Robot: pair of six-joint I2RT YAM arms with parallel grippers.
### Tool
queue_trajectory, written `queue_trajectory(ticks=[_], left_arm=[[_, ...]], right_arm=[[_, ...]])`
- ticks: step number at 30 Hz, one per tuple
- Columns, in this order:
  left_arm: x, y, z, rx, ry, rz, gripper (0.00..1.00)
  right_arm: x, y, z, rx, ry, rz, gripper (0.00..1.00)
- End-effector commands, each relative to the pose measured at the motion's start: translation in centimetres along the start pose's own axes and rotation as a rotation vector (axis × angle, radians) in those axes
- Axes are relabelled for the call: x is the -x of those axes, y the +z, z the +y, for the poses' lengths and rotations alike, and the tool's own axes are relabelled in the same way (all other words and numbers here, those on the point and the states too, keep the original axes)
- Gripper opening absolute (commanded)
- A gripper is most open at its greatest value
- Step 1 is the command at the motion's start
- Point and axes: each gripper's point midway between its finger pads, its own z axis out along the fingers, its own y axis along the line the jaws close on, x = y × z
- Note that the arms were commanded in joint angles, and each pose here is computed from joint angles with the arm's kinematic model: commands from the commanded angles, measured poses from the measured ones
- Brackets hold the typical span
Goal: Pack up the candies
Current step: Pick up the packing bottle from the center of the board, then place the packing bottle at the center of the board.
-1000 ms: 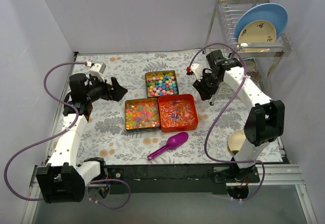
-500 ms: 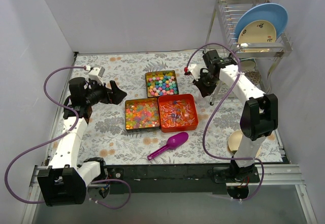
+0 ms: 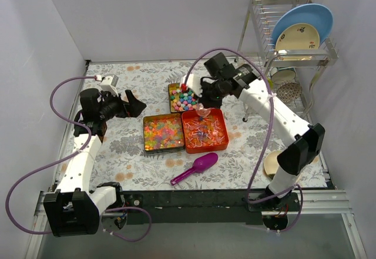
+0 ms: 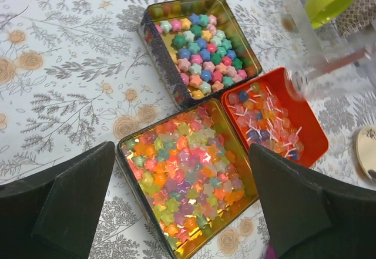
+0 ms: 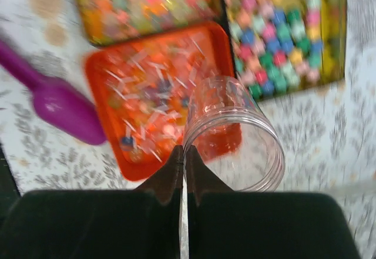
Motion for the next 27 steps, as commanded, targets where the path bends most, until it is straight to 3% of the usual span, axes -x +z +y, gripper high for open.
queue_trajectory(ticks=[1, 5, 13, 20, 27], left_arm=[[2.1, 0.4, 2.1, 0.127, -0.104, -0.046, 0.98], [2.7, 1.2, 3.0, 0.167, -0.177, 0.002, 0.98], [8.7, 0.2, 5.2, 0.313, -0.176, -0.141, 0.98], [14.9, -2.2, 6.4, 0.341, -0.178, -0.182, 0.98], [15.5, -4.0, 7.1, 0.361, -0.198, -0.197, 0.98]], right_arm=[[5.3, -1.5, 9.4, 0.216, -0.236, -0.108, 0.01], [7.2, -0.1, 13.6, 0.303, -0.367, -0.101, 0.01], [9.6, 3.1, 21.8, 0.430, -0.601, -0.069, 0.01], [10.8, 6.5, 24.7, 0.451, -0.693, -0.030, 0.01], [11.3, 9.1, 27.7, 0.503, -0.785, -0.010, 0.01]])
